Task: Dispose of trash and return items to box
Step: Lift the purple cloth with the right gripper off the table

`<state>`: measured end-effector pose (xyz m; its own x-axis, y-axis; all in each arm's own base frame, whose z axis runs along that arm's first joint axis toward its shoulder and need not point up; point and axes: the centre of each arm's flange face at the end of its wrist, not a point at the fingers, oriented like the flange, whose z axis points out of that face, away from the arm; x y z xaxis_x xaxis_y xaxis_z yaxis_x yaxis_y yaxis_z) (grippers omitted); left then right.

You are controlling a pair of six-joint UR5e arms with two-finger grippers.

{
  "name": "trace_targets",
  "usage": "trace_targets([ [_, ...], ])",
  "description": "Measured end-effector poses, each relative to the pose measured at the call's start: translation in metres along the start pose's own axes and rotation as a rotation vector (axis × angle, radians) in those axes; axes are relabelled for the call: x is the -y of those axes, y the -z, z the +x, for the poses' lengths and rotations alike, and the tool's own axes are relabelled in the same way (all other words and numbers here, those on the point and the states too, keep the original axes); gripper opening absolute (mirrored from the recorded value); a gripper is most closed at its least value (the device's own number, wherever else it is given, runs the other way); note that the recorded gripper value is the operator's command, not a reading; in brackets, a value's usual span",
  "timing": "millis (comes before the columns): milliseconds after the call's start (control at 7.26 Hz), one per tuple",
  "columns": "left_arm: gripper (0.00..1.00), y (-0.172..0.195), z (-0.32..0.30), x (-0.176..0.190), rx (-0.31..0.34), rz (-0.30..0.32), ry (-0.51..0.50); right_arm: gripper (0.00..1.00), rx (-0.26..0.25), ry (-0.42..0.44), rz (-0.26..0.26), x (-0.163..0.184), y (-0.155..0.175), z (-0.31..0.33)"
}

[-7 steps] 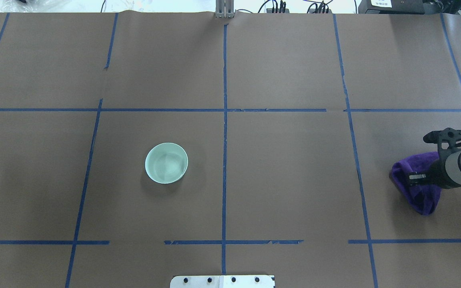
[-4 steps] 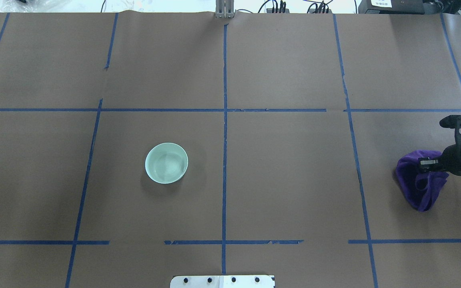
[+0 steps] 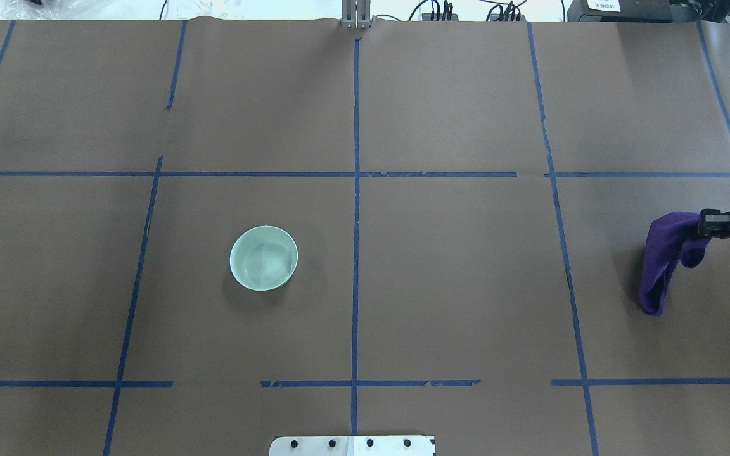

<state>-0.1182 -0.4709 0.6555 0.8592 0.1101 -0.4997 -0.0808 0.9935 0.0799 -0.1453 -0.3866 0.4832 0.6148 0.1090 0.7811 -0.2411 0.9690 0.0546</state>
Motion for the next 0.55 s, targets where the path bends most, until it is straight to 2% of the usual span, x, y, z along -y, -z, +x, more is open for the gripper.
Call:
trace_targets([
  [275,0.0,-0.019,-0.002,-0.019,-0.057,0.007,0.003,0.0,0.069,-0.054,0.036,0.019,0.044,0.011],
  [551,0.0,-0.045,-0.004,-0.036,-0.134,0.019,-0.001,0.0,0.109,-0.094,0.084,0.031,0.079,0.023],
])
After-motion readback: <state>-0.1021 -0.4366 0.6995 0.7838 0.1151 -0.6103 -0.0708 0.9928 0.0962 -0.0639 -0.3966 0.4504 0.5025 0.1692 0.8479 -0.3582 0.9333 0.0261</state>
